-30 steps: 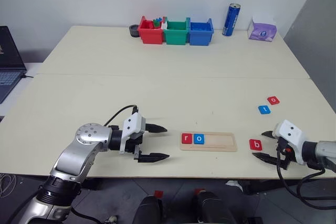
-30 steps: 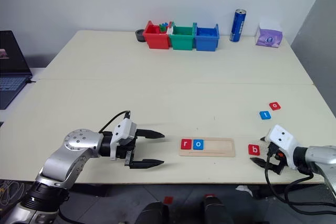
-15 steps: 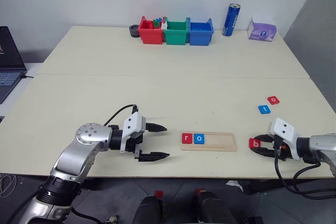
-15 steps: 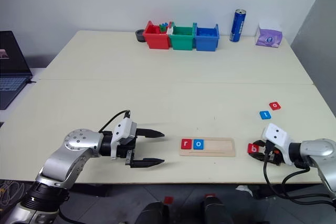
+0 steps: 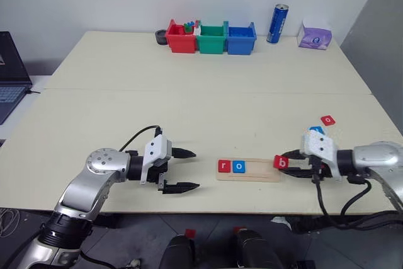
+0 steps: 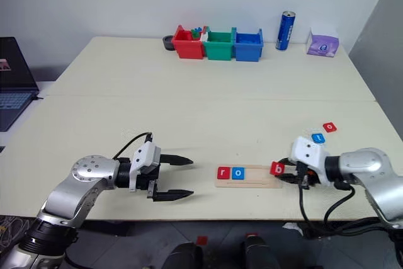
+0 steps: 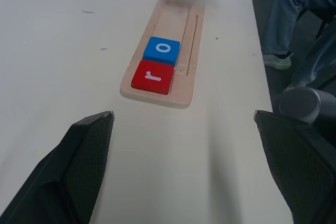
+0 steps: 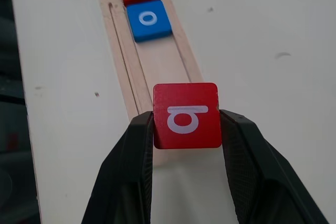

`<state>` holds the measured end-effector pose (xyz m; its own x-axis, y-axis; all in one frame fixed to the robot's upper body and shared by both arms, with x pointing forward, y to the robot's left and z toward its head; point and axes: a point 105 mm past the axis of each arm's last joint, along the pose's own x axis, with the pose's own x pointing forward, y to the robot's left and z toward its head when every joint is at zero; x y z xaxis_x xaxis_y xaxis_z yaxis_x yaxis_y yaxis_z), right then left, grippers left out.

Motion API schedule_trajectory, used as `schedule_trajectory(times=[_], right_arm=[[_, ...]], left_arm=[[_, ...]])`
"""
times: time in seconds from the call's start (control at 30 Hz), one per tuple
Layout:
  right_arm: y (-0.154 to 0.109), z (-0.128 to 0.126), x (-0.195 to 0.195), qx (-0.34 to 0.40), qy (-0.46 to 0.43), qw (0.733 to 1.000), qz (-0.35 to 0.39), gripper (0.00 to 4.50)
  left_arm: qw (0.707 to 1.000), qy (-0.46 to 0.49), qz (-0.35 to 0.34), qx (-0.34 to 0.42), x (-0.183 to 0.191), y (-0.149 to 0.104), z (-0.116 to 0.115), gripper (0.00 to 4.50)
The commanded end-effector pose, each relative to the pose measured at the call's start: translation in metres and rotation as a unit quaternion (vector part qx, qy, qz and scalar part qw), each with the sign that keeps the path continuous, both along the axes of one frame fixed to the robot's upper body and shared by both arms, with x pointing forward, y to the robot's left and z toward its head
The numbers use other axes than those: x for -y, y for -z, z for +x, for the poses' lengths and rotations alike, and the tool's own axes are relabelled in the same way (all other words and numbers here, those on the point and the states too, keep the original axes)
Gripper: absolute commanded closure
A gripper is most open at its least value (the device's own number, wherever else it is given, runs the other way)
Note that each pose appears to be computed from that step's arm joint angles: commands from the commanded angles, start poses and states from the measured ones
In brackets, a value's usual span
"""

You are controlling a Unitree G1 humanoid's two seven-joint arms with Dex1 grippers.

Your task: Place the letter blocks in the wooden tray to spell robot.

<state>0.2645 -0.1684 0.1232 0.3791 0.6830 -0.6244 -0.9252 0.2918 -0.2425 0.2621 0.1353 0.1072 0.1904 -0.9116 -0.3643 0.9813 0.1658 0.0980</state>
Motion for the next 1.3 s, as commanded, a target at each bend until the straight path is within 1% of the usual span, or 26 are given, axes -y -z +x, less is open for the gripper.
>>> schedule_trajectory(times=[0.03, 0.2, 0.43, 0.8, 1.23, 1.3], right_arm=[[-0.002, 0.007, -0.013, 0.008, -0.008, 1.000, -0.018, 3.04], [0.005, 0.012, -0.032, -0.001, -0.034, 0.999, -0.028, 3.04], [0.013, 0.014, -0.045, -0.007, -0.065, 0.997, -0.040, 3.04], [0.018, 0.022, -0.047, -0.010, -0.070, 0.996, -0.047, 3.04], [0.018, 0.025, -0.049, -0.008, -0.076, 0.996, -0.048, 3.04], [0.018, 0.026, -0.049, -0.009, -0.076, 0.996, -0.047, 2.27]], left_arm=[[1.000, -0.001, 0.001, 0.023, -0.003, -0.007, 0.003, 0.00], [1.000, -0.002, 0.003, 0.024, -0.007, -0.002, 0.001, 0.00], [1.000, -0.005, 0.005, 0.027, -0.010, 0.003, -0.002, 0.00], [0.999, -0.013, 0.004, 0.029, -0.011, 0.007, -0.004, 0.00], [0.999, -0.013, 0.002, 0.031, -0.007, 0.003, -0.003, 0.00], [0.999, -0.012, 0.002, 0.030, -0.007, 0.003, -0.003, 0.00]])
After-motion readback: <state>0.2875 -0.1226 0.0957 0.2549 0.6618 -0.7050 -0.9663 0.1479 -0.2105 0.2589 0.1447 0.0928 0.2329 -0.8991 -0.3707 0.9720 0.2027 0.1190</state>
